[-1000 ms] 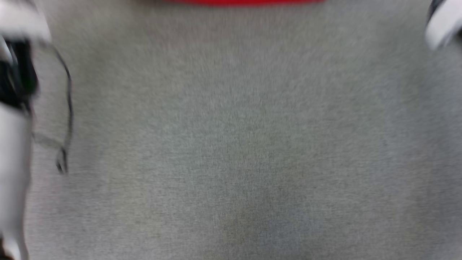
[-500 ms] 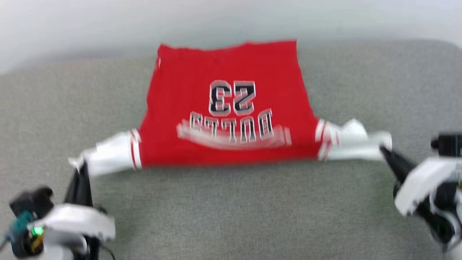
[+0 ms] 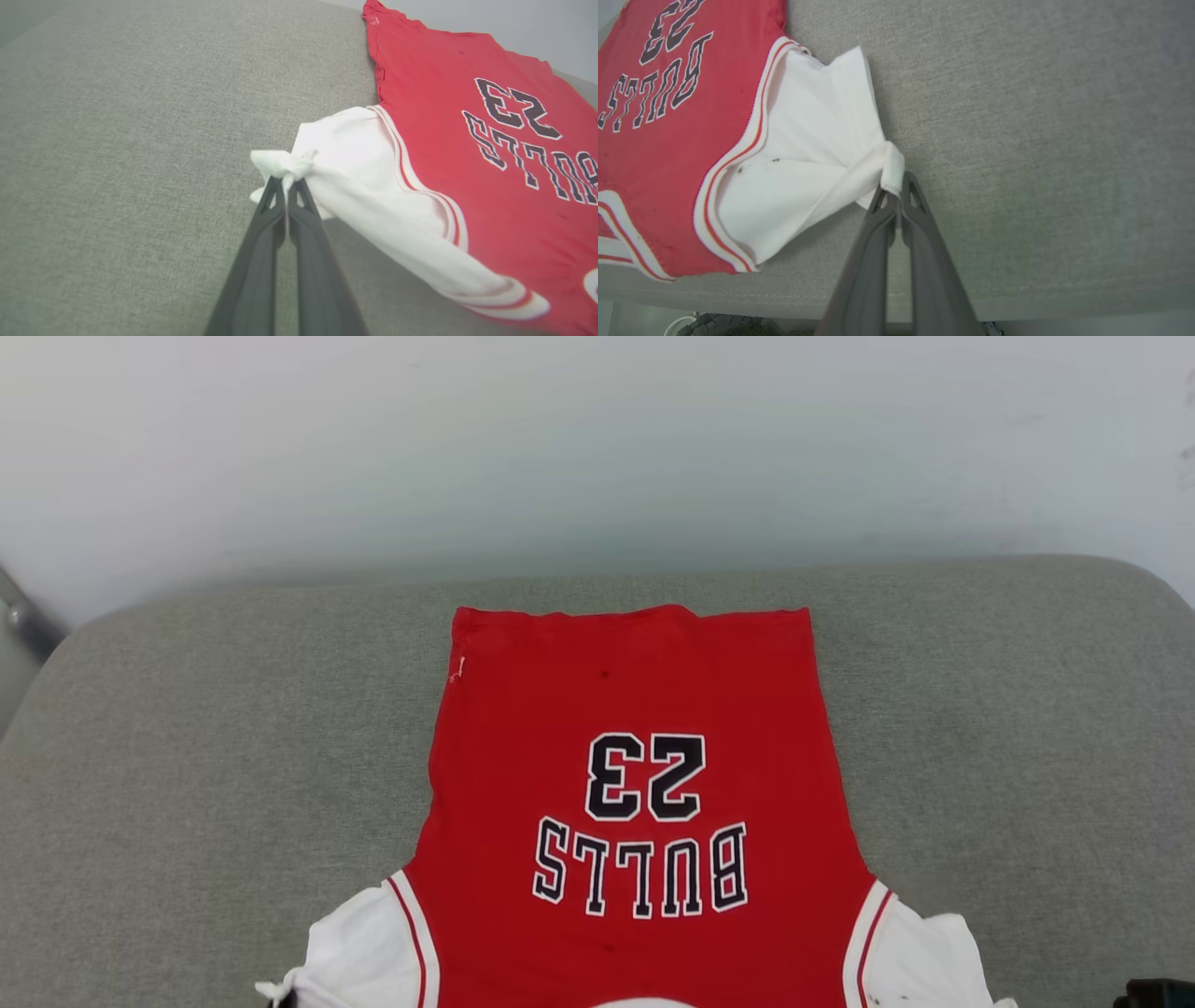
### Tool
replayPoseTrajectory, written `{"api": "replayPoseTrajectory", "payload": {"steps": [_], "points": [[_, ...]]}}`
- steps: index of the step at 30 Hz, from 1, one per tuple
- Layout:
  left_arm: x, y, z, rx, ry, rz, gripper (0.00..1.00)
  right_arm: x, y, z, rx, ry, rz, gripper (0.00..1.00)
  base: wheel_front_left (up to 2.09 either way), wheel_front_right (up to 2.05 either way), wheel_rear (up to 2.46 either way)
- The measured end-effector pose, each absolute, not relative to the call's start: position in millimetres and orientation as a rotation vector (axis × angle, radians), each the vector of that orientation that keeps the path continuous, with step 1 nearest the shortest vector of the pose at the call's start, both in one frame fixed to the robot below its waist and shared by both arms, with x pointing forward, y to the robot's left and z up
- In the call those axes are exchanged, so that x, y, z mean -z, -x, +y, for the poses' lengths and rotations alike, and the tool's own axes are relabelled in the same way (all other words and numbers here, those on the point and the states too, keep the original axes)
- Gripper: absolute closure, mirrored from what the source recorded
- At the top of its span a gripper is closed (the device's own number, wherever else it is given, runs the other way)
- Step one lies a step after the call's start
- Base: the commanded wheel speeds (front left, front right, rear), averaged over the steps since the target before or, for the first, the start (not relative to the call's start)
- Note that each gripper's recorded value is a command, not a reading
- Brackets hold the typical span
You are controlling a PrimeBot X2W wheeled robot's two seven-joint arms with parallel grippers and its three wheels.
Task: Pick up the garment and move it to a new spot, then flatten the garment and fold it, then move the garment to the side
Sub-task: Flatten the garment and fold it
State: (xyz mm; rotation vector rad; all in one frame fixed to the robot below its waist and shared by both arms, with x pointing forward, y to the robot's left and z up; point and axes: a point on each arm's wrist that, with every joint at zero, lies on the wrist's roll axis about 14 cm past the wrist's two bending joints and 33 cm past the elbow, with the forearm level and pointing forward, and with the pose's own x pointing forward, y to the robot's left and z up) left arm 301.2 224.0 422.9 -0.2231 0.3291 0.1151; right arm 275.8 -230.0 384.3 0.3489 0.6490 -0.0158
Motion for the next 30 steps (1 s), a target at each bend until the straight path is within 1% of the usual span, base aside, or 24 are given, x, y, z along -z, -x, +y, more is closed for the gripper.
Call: {"api": "replayPoseTrajectory", "payload": {"steps": [2,3,5,8,14,18,21,25,30], "points": [[-418,-293,222,-0.114,0.211,0.351,1.00,-380,-266,-230,0.016,-0.312,0.684,0.28,0.00,0.00,0.00],[-416,-290,221,-0.111,0.206,0.360,1.00,-380,-265,-228,0.010,-0.303,0.688,0.00,0.00,0.00,0.00],[-414,-286,217,-0.107,0.206,0.369,1.00,-381,-265,-223,-0.005,-0.290,0.701,0.00,0.00,0.00,0.00],[-413,-283,214,-0.111,0.212,0.374,1.00,-404,-291,-219,-0.041,-0.232,0.642,0.00,0.00,0.00,0.00],[-421,-298,209,-0.099,0.210,0.339,1.00,-462,-369,-228,-0.061,-0.169,0.472,0.00,0.00,0.00,0.00],[-430,-316,204,-0.087,0.217,0.304,1.00,-479,-426,-228,-0.071,-0.172,0.459,0.00,0.00,0.00,0.00],[-432,-328,200,-0.083,0.226,0.287,1.00,-481,-467,-227,-0.078,-0.177,0.507,0.00,0.00,0.00,0.00],[-435,-347,193,-0.063,0.236,0.265,1.00,-474,-517,-224,-0.078,-0.182,0.624,0.00,0.00,0.00,0.00],[-432,-359,194,-0.072,0.227,0.258,1.00,-457,-563,-204,-0.105,-0.155,0.789,0.00,0.00,0.00,0.00]]}}
